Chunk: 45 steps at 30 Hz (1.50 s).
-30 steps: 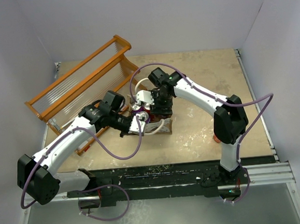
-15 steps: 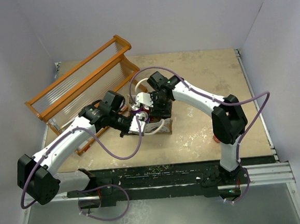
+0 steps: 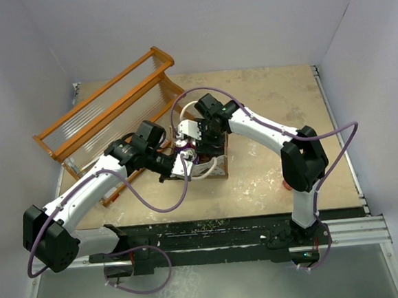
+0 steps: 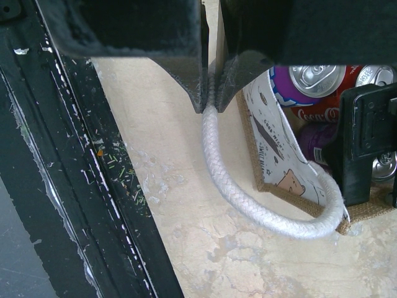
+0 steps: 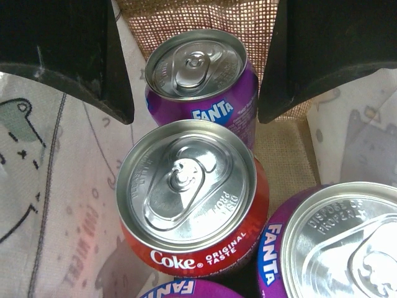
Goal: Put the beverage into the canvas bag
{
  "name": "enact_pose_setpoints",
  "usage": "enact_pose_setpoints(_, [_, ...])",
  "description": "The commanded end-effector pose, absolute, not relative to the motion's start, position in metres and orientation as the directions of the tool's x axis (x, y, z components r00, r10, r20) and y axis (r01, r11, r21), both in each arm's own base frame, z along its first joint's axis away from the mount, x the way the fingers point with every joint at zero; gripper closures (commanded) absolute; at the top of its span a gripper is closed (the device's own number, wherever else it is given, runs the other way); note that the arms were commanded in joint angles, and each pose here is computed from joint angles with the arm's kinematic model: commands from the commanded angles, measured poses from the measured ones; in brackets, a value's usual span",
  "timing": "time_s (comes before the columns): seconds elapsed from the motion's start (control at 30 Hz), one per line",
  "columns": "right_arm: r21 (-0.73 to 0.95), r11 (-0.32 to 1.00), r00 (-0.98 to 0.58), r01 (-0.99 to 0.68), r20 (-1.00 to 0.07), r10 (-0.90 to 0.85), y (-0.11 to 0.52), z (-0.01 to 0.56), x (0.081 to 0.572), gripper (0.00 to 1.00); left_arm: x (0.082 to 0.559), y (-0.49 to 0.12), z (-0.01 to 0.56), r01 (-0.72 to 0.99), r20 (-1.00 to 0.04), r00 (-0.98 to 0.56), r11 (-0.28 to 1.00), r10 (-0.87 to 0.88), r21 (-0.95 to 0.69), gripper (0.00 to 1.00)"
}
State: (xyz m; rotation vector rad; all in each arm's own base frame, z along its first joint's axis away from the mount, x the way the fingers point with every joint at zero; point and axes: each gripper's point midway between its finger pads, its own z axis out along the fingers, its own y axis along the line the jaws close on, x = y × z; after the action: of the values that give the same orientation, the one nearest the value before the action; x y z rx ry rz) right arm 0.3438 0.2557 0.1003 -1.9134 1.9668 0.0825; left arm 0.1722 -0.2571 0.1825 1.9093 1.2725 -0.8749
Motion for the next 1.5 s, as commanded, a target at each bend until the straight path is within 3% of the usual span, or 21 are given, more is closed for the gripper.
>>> enact_pose_setpoints(0.0, [-0.302,0.093,0.026,-0.949,-0.370,-0.929,0.260,0.129,0.355,0.17,0.165,-0.261,0.191,0.930,-0.840,0.317,-0.320,0.440,0.184,0.99])
enact_pose_setpoints(0.7, [-0.370,0.135,0.053,-0.919,-0.457,-0.888,0.260,0.191,0.349,0.20,0.165,-0.258,0.190,0.929,-0.835,0.327,-0.313,0.443,0.198,0.98])
enact_pose_setpoints(0.87, [-0.348,0.137,0.070,-0.927,-0.522,-0.850,0.266,0.214,0.336,0.21,0.165,-0.258,0.189,0.930,-0.835,0.322,-0.314,0.445,0.192,0.98])
enact_pose_setpoints(1.13, [-0.360,0.254,0.033,-0.898,-0.631,-0.775,0.262,0.254,0.325,0.21,0.167,-0.260,0.187,0.933,-0.837,0.309,-0.316,0.451,0.174,0.97])
enact_pose_setpoints(1.47, [-0.320,0.422,-0.078,-0.848,-0.713,-0.697,0.190,0.272,0.321,0.20,0.169,-0.261,0.188,0.933,-0.834,0.306,-0.319,0.459,0.166,0.95])
